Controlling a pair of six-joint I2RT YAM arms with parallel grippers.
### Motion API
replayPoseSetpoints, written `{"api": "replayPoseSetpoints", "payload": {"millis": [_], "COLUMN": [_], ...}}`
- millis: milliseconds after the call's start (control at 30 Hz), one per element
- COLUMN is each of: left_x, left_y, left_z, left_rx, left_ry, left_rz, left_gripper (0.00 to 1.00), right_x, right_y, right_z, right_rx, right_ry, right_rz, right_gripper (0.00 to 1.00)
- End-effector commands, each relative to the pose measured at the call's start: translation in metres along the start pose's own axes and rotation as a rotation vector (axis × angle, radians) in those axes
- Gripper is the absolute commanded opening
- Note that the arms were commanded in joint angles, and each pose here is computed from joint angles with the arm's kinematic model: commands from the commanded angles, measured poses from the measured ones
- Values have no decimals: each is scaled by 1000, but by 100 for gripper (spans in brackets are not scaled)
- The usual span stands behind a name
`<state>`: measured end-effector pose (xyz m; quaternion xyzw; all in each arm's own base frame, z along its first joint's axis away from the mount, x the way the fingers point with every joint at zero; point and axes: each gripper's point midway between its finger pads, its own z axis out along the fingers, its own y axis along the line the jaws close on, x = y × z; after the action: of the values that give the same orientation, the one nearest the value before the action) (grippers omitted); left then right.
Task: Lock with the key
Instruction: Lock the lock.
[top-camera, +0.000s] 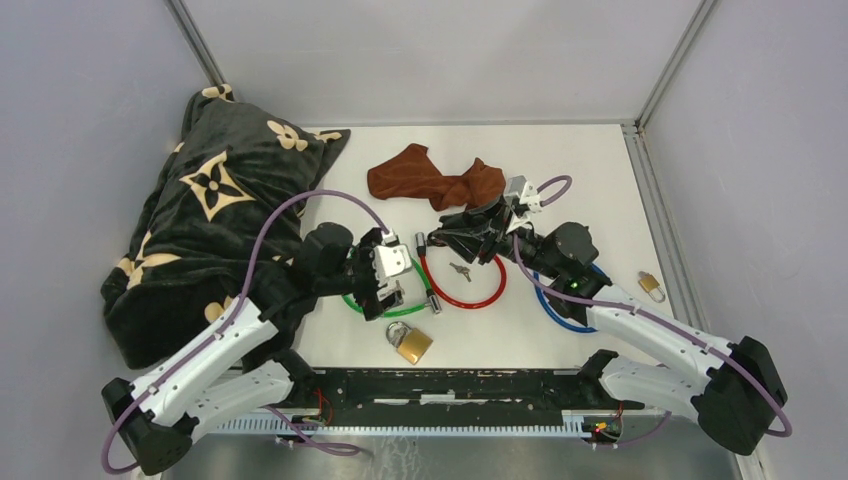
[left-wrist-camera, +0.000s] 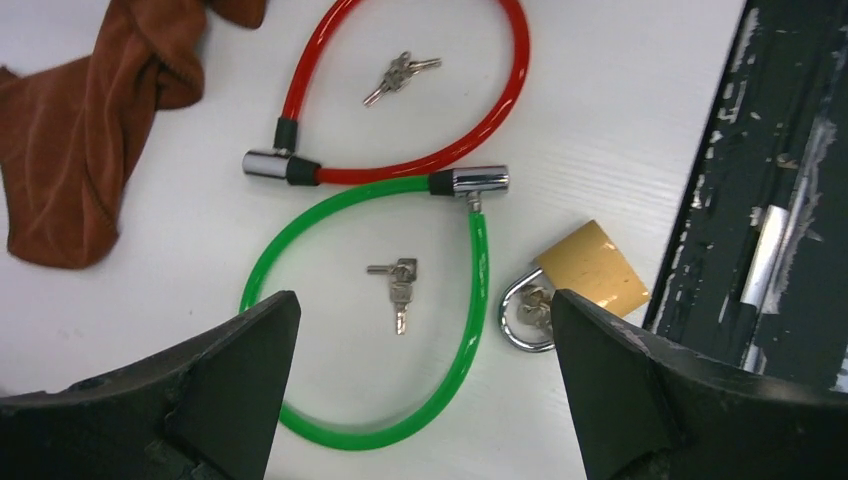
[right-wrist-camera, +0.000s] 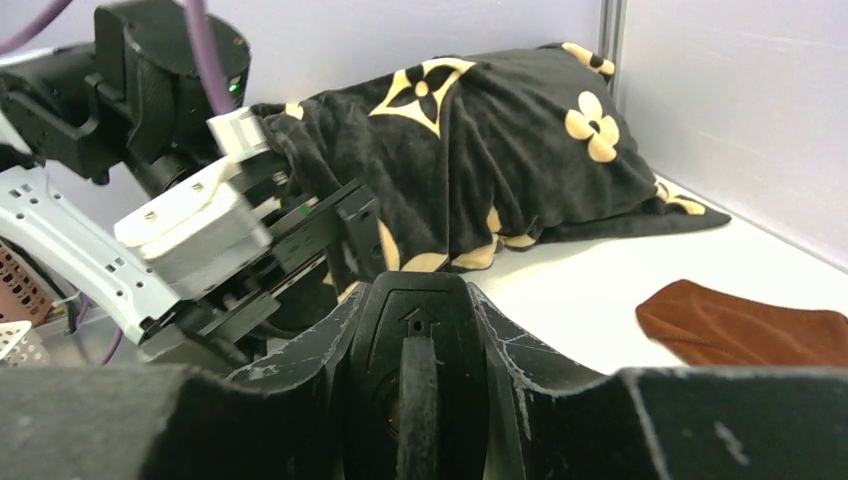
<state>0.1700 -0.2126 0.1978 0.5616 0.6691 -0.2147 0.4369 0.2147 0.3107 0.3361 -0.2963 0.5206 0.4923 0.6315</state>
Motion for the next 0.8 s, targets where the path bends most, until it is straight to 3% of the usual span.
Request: {"api": "replayPoseSetpoints", "payload": {"millis": [0, 233, 433, 500, 667, 767], "left_x": [6, -6, -9, -32, -127, -150], "left_y": [31, 32, 46, 33, 1, -9], "left_z": [-14, -28, -31, -33, -49, -63], "left_rx": [-131, -82, -194, -146, 94, 166], "left_ry": [172, 119, 43, -69, -502, -696], "left_rz": [-58, 23, -107, -216, -414, -443], "left_gripper": [100, 100, 100, 100, 94, 92], "right_x": [-59, -70, -83, -85, -101, -110], "right_y": [16, 24, 25, 21, 21, 25], "right_z": [5, 11, 6, 7, 6, 4], "right_rx": [-72, -140, -119, -96, -79, -95], "right_ry": [-118, -84, -98, -101, -192, -247], "right_rz": [-31, 8, -15, -24, 23, 52], "right_gripper": [0, 0, 0, 0, 0, 0]}}
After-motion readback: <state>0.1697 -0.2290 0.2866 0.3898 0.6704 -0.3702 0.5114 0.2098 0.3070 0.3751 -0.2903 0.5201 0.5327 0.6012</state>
